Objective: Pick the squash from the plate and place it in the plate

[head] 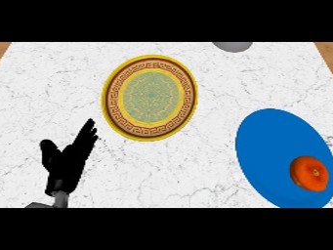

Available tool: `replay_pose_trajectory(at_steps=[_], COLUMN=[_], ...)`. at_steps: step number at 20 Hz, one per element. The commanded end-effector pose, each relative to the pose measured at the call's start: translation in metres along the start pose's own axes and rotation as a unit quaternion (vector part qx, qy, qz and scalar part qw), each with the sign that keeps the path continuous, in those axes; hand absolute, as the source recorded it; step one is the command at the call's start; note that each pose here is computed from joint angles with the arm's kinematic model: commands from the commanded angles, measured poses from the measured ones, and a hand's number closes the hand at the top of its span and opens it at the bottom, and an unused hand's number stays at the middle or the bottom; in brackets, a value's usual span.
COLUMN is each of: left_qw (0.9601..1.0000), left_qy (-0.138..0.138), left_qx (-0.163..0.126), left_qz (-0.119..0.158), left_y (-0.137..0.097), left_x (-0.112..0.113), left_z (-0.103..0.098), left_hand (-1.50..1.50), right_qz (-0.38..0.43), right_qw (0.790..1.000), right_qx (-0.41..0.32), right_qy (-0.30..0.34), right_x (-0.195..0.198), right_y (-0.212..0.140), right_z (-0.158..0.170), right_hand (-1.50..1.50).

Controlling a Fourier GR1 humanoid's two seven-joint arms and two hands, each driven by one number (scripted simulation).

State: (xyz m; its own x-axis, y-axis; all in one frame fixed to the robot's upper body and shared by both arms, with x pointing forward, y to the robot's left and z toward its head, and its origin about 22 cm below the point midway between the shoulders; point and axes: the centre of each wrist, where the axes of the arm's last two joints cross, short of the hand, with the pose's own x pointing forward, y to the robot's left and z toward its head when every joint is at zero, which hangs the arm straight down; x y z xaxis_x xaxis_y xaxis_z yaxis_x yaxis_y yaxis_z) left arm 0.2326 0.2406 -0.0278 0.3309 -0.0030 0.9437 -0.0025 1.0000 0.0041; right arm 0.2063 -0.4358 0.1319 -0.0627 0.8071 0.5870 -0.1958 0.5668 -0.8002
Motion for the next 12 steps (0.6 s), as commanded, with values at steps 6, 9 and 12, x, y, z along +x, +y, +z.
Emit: replay_pose_trajectory(at_steps=[6, 9, 12], left_qw=[0.9996, 0.9995, 0.9995], left_qy=[0.029, 0.028, 0.032], left_qx=[0.000, -0.007, -0.007], left_qz=[-0.001, -0.012, 0.000], left_y=[0.015, 0.004, -0.006], left_x=[-0.005, -0.019, -0.002], left_z=[0.006, -0.006, -0.010], left_hand=[0.00, 0.00, 0.00], right_qz=[0.020, 0.020, 0.021], right_qw=[0.997, 0.997, 0.997], right_qx=[0.055, 0.064, 0.064], right_qy=[0.043, 0.047, 0.045], right_x=[0.009, 0.015, 0.031], right_y=[0.032, 0.054, 0.060], right_z=[-0.001, -0.008, -0.002], right_hand=[-1.50, -1.50, -1.50])
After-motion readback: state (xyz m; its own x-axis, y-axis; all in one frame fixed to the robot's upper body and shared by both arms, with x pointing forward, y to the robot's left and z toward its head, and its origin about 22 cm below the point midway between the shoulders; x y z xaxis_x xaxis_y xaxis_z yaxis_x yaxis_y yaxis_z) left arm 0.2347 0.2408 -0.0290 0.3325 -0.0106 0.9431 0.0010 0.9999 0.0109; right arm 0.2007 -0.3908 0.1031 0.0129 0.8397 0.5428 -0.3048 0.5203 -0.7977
